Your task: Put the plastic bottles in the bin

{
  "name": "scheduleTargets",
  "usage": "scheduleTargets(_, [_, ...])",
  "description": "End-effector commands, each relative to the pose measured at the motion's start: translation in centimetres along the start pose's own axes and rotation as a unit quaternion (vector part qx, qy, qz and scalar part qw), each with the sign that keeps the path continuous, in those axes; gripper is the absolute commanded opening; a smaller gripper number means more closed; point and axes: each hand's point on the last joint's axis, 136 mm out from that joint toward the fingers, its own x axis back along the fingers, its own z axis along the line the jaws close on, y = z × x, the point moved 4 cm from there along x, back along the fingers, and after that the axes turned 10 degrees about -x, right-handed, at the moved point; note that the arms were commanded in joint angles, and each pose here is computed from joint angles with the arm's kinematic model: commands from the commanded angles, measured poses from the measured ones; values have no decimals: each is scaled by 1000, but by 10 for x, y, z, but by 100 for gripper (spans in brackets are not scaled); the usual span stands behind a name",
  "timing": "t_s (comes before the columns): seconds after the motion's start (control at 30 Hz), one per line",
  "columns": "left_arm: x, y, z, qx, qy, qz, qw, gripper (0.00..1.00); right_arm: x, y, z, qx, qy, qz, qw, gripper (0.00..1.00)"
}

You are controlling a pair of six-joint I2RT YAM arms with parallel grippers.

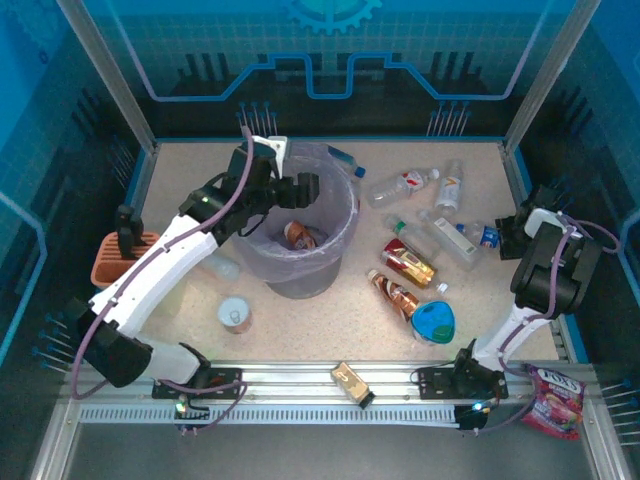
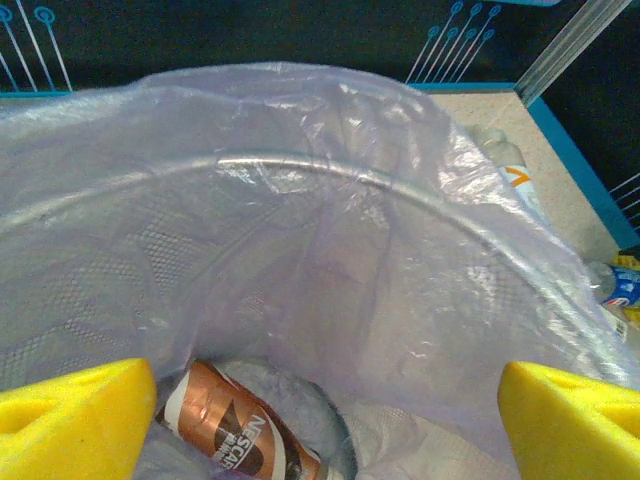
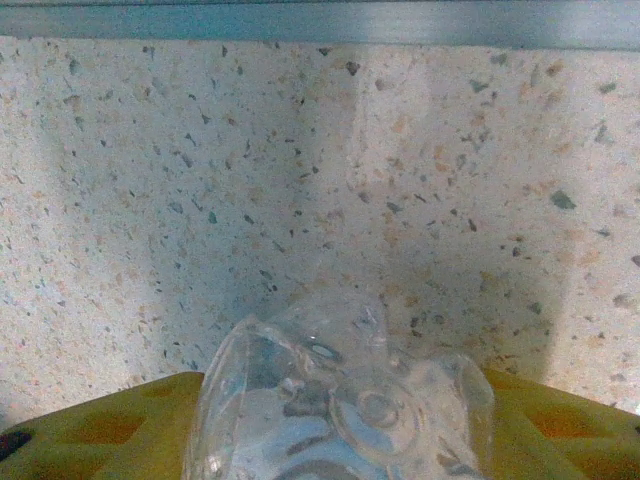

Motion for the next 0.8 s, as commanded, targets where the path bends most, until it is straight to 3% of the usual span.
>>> scheduleTargets(0.0, [22, 14, -12, 7, -37, -19, 999, 90, 15, 3, 17, 22, 22, -12, 999, 52])
scheduleTargets(0.23, [38, 23, -20, 15, -67, -36, 997, 90, 60, 2, 39, 66, 81, -17, 994, 49])
scheduleTargets(0.43, [45, 31, -42, -1, -145, -30, 989, 93, 125, -19, 63, 153, 170, -20, 973, 41])
scheduleTargets(0.63, [46, 39, -63, -19, -210, -29, 977, 97, 196, -72, 92, 277, 266, 25, 923, 37])
scheduleTargets(0.77, [48, 42, -74, -30, -247, -30, 968, 99, 247, -130, 103, 378, 328, 78, 862, 35])
